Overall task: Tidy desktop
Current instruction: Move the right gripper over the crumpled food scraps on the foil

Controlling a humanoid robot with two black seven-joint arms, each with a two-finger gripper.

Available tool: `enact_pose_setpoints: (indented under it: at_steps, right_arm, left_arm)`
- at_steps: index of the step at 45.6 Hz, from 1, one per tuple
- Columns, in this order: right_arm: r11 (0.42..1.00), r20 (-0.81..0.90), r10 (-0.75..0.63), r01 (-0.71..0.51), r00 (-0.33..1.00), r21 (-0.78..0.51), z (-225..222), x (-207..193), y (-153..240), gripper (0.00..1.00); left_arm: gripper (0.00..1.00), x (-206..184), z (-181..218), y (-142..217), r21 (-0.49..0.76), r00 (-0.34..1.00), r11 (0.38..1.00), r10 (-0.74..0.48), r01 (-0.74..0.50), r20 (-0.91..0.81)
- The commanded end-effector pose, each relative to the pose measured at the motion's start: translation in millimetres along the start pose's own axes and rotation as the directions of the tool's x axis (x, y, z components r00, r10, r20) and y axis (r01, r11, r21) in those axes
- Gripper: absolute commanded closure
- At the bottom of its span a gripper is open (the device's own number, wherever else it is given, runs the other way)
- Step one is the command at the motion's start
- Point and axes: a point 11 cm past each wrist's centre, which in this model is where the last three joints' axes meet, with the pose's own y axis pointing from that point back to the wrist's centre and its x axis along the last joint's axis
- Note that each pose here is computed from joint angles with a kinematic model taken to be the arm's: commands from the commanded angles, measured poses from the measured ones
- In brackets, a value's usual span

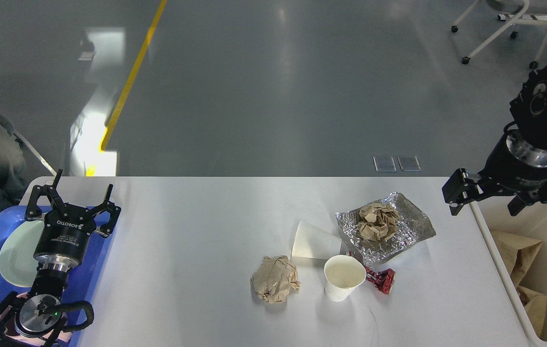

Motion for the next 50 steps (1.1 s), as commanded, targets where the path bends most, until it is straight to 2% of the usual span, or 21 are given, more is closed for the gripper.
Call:
enact_pose_setpoints:
  at_steps: [1,8,13,38,50]
  right_arm:
    - [0.997,-0.019,-0.007,0.009,1.0,0.079,-28,-21,37,0.0]
    - [0.991,-0.076,0.033,-0.022,0.997,0.134,-57,-48,79,0.0]
    - [0.987,-0.067,0.042,-0.031,0.997,0.157,-71,-54,92,0.0]
    - [0.99,-0.07,0.054,-0.044,0.996,0.134,-74,-50,85,0.0]
    - [0.99,-0.048,0.1,-0.095,0.994,0.104,-75,-28,51,0.0]
  left_arm:
    - [0.03,0,0,0,0.0,1.0,1.0,0.001,-0.001,0.0]
    - [0.03,0,0,0,0.0,1.0,1.0,0.0,0.0,0.0]
    - [0.03,0,1,0,0.0,1.0,1.0,0.001,-0.001,0.002]
    - [0.03,0,0,0,0.002,1.0,1.0,0.0,0.0,0.001]
    - [0.03,0,0,0,0.001,1.0,1.0,-0.002,0.002,0.0]
